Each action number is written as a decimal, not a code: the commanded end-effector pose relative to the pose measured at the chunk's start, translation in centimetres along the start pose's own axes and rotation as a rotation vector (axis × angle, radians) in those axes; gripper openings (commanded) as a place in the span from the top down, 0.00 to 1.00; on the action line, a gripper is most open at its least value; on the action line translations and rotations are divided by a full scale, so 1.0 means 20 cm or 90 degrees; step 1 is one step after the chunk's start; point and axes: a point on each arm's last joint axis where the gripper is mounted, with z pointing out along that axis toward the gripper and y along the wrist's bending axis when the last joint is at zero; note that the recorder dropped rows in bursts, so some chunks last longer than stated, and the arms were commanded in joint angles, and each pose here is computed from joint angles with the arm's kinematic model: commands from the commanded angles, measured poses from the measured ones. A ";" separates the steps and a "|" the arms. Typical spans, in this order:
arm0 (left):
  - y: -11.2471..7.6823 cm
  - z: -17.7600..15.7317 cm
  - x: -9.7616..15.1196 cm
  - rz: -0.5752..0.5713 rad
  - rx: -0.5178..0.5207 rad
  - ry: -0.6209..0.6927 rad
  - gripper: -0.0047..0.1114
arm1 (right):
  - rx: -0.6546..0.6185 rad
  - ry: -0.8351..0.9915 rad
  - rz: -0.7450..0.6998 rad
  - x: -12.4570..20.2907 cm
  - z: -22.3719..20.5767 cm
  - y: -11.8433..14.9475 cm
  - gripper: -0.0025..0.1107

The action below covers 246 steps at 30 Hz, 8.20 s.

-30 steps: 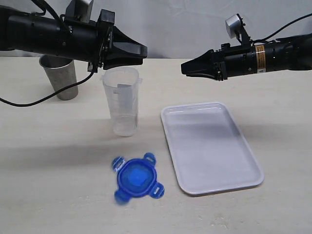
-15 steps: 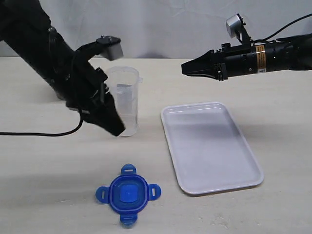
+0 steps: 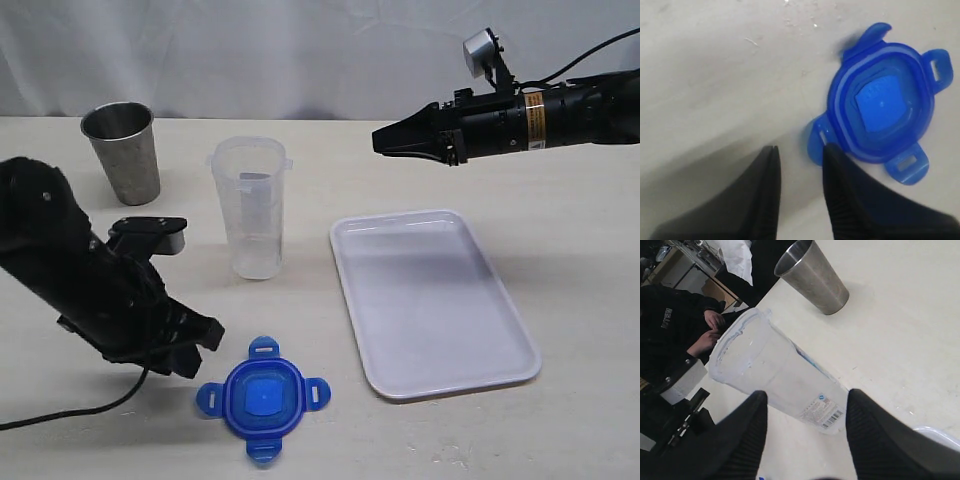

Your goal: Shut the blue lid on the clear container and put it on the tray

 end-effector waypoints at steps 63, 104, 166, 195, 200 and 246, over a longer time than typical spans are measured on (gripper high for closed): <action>-0.01 -0.10 -0.08 0.221 -0.045 -0.029 0.96 | -0.001 0.000 -0.003 0.00 -0.01 0.00 0.56; 0.02 0.13 -0.09 0.295 0.015 0.016 0.75 | -0.002 0.001 -0.003 0.00 -0.01 0.00 0.56; 0.01 0.04 -0.17 0.446 -0.047 -0.006 0.60 | -0.002 0.001 -0.005 0.00 -0.01 0.00 0.56; 0.02 0.15 -0.15 0.454 0.010 0.025 0.80 | -0.002 0.001 -0.007 0.00 -0.01 0.00 0.56; 0.02 0.15 -0.15 0.456 0.012 0.028 0.93 | -0.002 0.001 -0.007 0.00 -0.01 0.00 0.56; -0.09 -0.76 -0.25 0.635 -0.338 -0.138 0.96 | -0.002 0.001 -0.019 0.00 -0.01 0.00 0.56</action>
